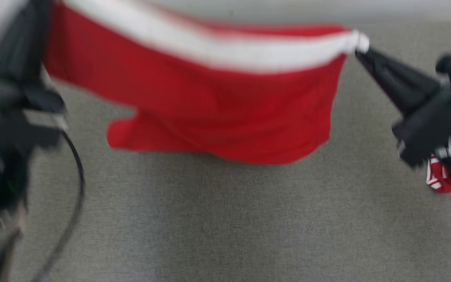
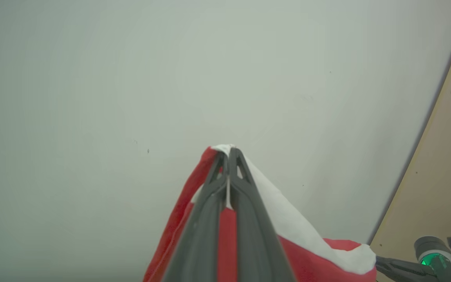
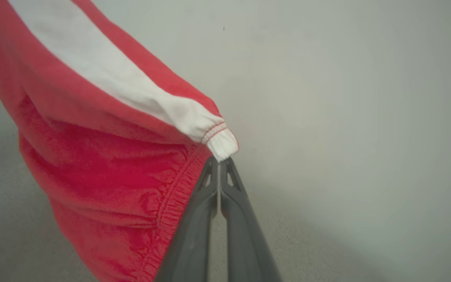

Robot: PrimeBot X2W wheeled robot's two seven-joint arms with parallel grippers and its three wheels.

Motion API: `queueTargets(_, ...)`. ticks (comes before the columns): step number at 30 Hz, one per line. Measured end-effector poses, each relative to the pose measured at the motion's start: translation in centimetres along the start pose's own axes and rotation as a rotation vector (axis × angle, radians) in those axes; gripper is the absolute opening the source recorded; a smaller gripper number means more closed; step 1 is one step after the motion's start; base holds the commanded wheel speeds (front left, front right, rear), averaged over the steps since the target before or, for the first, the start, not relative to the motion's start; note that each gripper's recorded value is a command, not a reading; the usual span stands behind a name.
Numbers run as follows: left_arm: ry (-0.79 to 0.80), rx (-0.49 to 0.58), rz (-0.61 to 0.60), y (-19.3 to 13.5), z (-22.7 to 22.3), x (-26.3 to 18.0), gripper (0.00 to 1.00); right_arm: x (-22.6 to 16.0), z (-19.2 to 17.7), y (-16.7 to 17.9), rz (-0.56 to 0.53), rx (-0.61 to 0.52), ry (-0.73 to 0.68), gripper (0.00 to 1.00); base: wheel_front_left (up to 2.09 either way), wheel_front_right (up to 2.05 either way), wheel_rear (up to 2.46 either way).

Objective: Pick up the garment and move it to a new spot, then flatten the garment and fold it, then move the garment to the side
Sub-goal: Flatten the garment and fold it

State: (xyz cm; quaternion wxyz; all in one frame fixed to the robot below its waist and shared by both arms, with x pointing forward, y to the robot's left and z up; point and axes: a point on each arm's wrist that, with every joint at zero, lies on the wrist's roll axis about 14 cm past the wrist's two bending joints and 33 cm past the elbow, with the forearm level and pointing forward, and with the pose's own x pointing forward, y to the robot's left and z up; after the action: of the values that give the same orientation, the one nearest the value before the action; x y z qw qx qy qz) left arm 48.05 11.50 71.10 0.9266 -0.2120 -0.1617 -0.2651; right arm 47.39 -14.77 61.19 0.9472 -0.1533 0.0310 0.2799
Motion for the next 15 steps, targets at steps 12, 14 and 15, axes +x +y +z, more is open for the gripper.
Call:
queueTargets(12, -0.315, 0.081, -0.036, 6.7, 2.1, 13.6, 0.0, 12.0, -0.1, -12.8, -0.276, -0.207, -0.077, 0.0, 0.0, 0.0, 0.0)
queueTargets(14, -0.374, 0.079, -0.068, 6.3, 2.3, 14.3, 0.0, 12.2, 0.2, -14.1, -0.309, -0.261, -0.105, 0.0, 0.0, 0.0, 0.0)
queueTargets(15, -0.4, 0.06, -0.08, 6.3, 2.3, 14.5, 0.0, 12.3, 0.1, -14.5, -0.32, -0.282, -0.11, 0.0, 0.0, 0.0, 0.0)
